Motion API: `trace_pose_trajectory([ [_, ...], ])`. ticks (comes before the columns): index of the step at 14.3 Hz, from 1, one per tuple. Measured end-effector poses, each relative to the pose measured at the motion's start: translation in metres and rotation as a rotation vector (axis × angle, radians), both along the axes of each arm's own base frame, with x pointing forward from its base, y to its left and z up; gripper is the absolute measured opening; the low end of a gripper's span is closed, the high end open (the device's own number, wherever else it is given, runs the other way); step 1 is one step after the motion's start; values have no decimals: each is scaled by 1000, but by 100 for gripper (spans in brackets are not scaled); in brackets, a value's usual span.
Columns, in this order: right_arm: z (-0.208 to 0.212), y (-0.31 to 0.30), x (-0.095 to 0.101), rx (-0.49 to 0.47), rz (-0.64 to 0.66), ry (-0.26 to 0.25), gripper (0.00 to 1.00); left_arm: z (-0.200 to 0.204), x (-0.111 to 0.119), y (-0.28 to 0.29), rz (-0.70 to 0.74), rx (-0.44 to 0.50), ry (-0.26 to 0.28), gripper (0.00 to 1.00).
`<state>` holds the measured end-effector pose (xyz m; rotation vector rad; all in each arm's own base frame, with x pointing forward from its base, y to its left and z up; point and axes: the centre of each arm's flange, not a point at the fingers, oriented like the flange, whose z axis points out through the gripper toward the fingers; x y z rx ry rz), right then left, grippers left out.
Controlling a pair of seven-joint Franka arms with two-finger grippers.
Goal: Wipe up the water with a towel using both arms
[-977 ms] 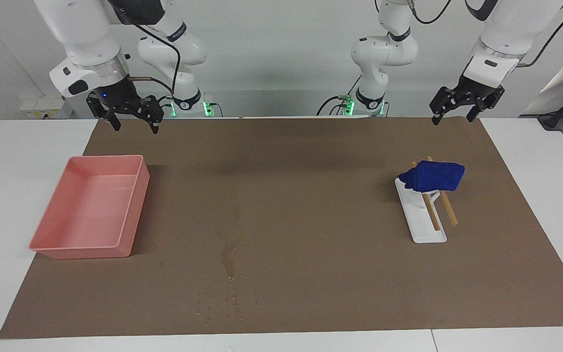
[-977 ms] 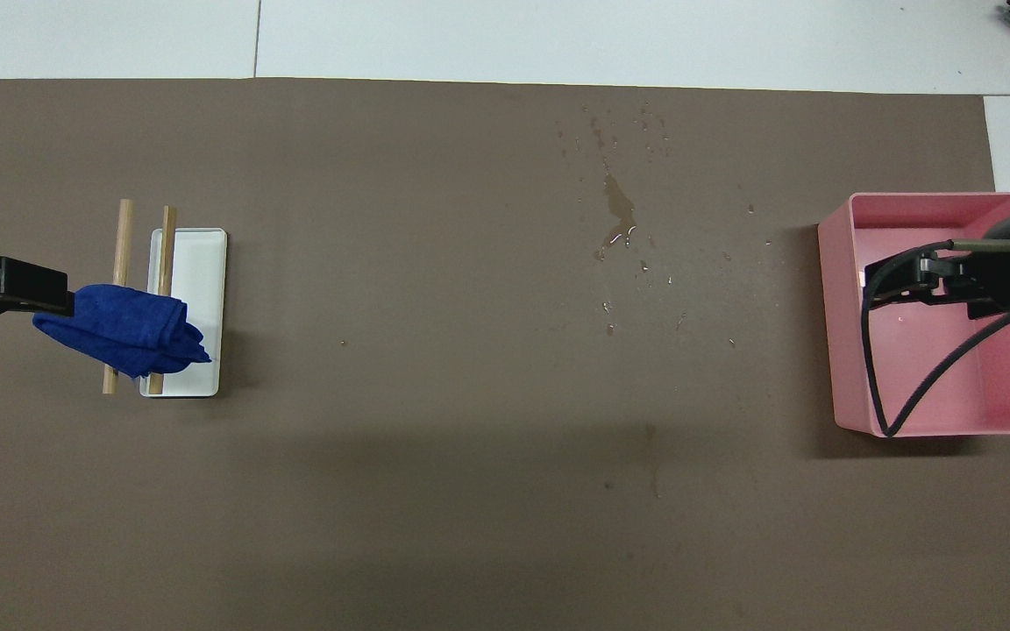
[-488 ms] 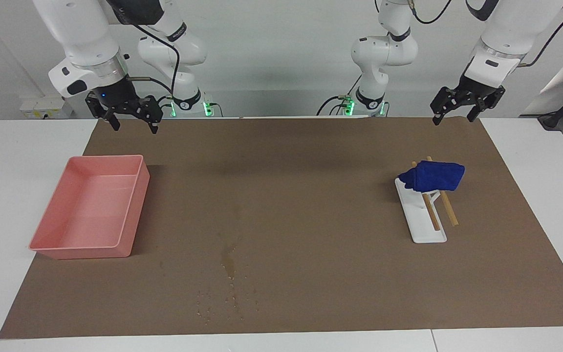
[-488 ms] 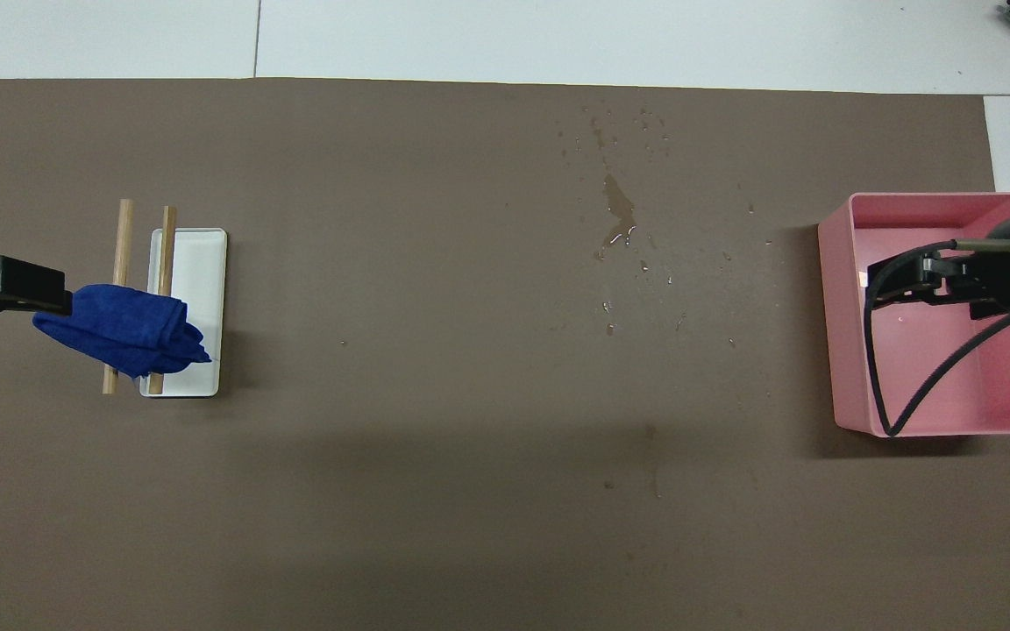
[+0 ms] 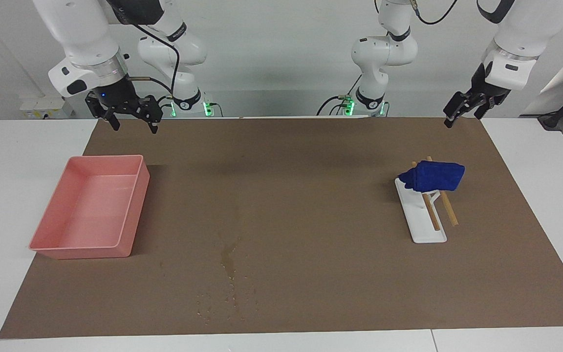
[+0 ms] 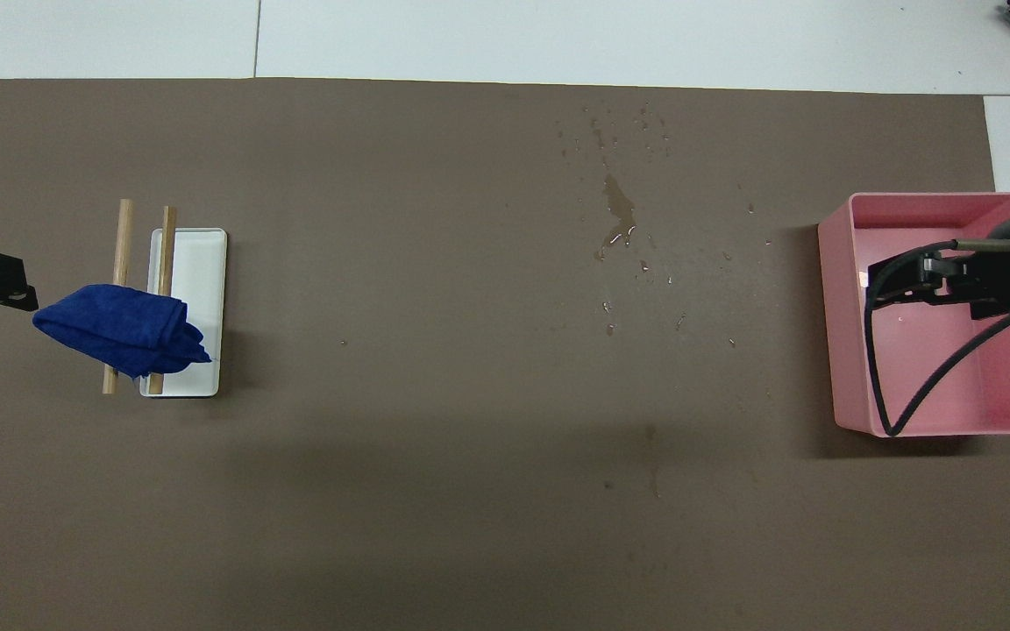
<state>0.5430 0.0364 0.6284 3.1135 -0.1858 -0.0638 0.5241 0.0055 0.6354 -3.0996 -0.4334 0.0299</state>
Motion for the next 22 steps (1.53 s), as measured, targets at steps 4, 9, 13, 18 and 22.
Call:
trace_pose_trajectory([
  [4, 0, 0, 0, 0, 0, 0, 100, -29, 2, 45, 100, 4, -108, 100],
  [9, -1, 1, 0, 0, 2, 1, 100, -97, -4, 81, 177, 10, -163, 100],
  [13, -2, 3, -1, -1, -5, 5, 100, -134, 2, 77, 203, 9, -182, 100],
  [18, -3, 4, -2, -3, -30, 7, 100, -163, 15, 62, 193, 7, -184, 100],
  [22, -4, 4, -2, -2, -30, 9, 100, -181, 19, 45, 194, 2, -183, 100],
])
